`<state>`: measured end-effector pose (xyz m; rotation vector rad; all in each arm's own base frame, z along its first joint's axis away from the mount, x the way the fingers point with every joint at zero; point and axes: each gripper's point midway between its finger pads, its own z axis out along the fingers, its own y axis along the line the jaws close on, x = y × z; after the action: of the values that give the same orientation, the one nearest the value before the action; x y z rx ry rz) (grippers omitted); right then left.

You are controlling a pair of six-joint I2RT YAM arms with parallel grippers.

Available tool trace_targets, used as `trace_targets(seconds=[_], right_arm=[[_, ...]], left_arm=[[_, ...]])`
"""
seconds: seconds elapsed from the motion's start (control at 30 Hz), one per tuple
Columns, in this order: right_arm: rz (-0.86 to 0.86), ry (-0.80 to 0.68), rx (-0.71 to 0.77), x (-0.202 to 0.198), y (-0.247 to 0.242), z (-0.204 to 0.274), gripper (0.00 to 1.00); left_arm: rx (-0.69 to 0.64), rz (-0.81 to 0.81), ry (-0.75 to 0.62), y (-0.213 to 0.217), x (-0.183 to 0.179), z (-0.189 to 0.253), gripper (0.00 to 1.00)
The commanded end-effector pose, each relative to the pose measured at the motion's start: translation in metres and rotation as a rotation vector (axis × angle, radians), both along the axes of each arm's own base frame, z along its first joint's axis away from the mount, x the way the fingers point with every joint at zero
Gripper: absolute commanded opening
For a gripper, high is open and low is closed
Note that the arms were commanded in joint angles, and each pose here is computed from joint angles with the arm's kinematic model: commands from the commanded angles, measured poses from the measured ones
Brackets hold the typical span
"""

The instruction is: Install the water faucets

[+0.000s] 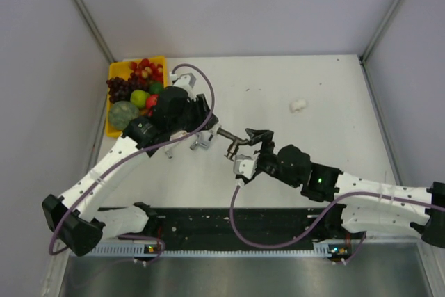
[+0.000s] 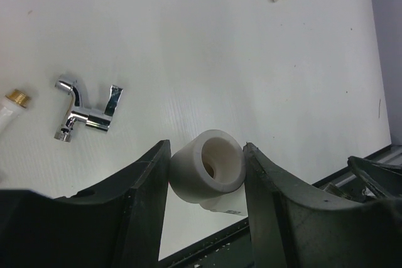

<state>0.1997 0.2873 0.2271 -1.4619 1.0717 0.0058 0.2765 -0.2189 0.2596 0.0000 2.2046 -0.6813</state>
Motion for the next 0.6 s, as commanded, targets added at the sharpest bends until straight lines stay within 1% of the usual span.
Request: trace_targets(seconds=[0.0,0.1,0.23,0.33,0.4,0.5,0.57], right_arm=[[-0.02,-0.142,0.136,0.006,0.007,0.046,0.89],[0.002,-0.146,0.15,0.003,0.009,0.053,0.9],[0.052,-0.121,0.143,-0.004,0.017,0.049,0.9],[0.09,-0.083,0.154,-0.009,0.025,0.046,0.87],[0.117,-0.05,0.192,-0.014,0.031,0.049,0.84],[0.13,0.029,0.267,-0.019,0.038,0.051,0.75],[0.106,0.091,0.335,-0.018,0.04,0.052,0.65]], left_arm=[[-0.07,-0.063,-0.041,-0.015,0.0,0.026,0.0],[-0.065,-0.067,-0.041,-0.014,0.0,0.025,0.0],[-0.067,-0.092,-0.034,-0.018,-0.002,0.025,0.0],[-0.079,-0.109,-0.037,-0.021,-0.003,0.027,0.0],[-0.092,-0.117,-0.042,-0.023,-0.004,0.026,0.0],[-0.126,-0.121,-0.071,-0.024,-0.005,0.031,0.0],[-0.151,-0.12,-0.096,-0.023,-0.007,0.035,0.0]])
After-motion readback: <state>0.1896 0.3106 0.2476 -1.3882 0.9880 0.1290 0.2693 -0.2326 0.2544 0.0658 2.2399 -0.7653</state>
